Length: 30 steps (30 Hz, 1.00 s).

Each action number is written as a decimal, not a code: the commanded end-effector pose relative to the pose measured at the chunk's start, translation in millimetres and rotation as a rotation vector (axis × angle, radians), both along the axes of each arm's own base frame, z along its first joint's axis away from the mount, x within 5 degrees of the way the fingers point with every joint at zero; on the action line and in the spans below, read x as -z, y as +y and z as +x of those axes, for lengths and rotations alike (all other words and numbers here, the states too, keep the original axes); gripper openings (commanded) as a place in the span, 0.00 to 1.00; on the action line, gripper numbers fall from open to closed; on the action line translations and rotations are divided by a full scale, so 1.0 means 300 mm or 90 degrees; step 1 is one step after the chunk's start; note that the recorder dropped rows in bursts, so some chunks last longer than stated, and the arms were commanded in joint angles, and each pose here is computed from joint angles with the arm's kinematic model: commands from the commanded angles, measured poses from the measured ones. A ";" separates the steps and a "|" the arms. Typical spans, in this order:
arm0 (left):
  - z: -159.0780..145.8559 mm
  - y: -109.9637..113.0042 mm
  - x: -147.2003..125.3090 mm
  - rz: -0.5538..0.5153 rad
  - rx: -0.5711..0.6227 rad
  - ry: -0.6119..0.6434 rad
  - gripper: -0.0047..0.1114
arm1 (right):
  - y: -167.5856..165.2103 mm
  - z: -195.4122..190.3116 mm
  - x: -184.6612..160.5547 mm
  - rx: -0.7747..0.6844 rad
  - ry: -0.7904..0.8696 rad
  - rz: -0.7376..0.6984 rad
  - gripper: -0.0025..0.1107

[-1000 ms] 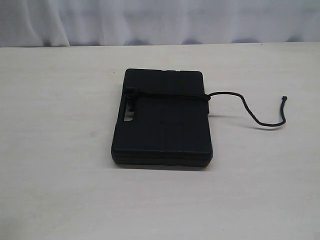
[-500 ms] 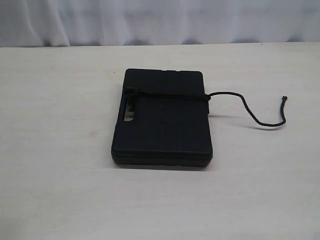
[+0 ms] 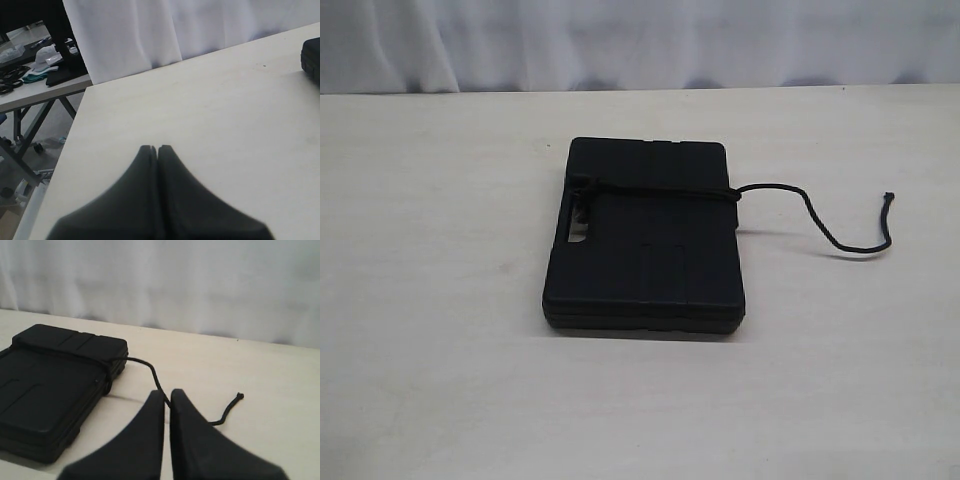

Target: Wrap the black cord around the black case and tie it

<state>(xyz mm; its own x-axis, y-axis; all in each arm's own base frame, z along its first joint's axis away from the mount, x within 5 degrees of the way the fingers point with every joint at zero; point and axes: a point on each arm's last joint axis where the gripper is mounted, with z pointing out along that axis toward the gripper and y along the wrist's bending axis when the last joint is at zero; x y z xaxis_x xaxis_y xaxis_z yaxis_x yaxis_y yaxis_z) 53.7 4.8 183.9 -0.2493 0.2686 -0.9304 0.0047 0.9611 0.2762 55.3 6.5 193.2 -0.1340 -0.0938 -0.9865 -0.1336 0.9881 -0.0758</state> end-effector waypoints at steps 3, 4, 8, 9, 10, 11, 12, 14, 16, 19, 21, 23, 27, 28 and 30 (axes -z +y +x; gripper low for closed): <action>0.000 -0.003 -0.001 -0.007 0.006 -0.006 0.04 | -0.006 -0.006 0.033 0.013 0.061 -0.008 0.06; 0.000 -0.003 -0.001 -0.007 0.006 -0.006 0.04 | -0.006 -0.006 0.033 0.013 0.061 -0.008 0.06; 0.000 -0.003 -0.001 -0.007 0.006 -0.006 0.04 | -0.006 -0.006 0.035 0.013 0.067 -0.009 0.06; 0.000 -0.003 -0.001 -0.007 0.006 -0.006 0.04 | -0.006 -0.006 0.036 0.013 0.068 -0.009 0.06; 0.000 -0.003 -0.001 -0.007 0.006 -0.006 0.04 | -0.006 -0.006 0.036 0.013 0.068 -0.009 0.06; 0.000 -0.003 -0.001 -0.007 0.006 -0.006 0.04 | -0.006 -0.006 0.036 0.013 0.068 -0.009 0.06; 0.000 -0.003 -0.001 -0.007 0.006 -0.006 0.04 | -0.006 -0.006 0.036 0.013 0.068 -0.009 0.06; 0.000 -0.003 -0.001 -0.007 0.006 -0.006 0.04 | -0.006 -0.006 0.036 0.013 0.068 -0.009 0.06; 0.000 -0.003 -0.001 -0.007 0.006 -0.006 0.04 | -0.006 -0.006 0.036 0.013 0.068 -0.009 0.06; 0.000 -0.003 -0.001 -0.007 0.006 -0.006 0.04 | -0.006 -0.006 0.036 0.013 0.068 -0.009 0.06; 0.000 -0.003 -0.001 -0.007 0.006 -0.006 0.04 | -0.006 -0.006 0.036 0.013 0.068 -0.009 0.06; 0.000 -0.003 -0.001 -0.007 0.006 -0.006 0.04 | -0.006 -0.006 0.036 0.013 0.068 -0.009 0.06; 0.000 -0.003 -0.001 -0.007 0.006 -0.006 0.04 | -0.006 -0.006 0.036 0.013 0.068 -0.009 0.06; 0.000 -0.003 -0.001 -0.007 0.006 -0.006 0.04 | -0.006 -0.006 0.036 0.013 0.068 -0.009 0.06; 0.000 -0.003 -0.001 -0.007 0.006 -0.006 0.04 | -0.006 -0.006 0.036 0.013 0.068 -0.009 0.06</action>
<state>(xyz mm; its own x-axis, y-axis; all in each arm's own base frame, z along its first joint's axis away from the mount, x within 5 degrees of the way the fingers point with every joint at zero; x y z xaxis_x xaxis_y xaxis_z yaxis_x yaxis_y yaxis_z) 53.7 4.8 183.9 -0.2493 0.2686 -0.9304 0.0047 0.9611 0.2762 53.5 5.4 183.9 -0.2362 -0.0990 -0.9667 -0.1299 0.9891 -0.0696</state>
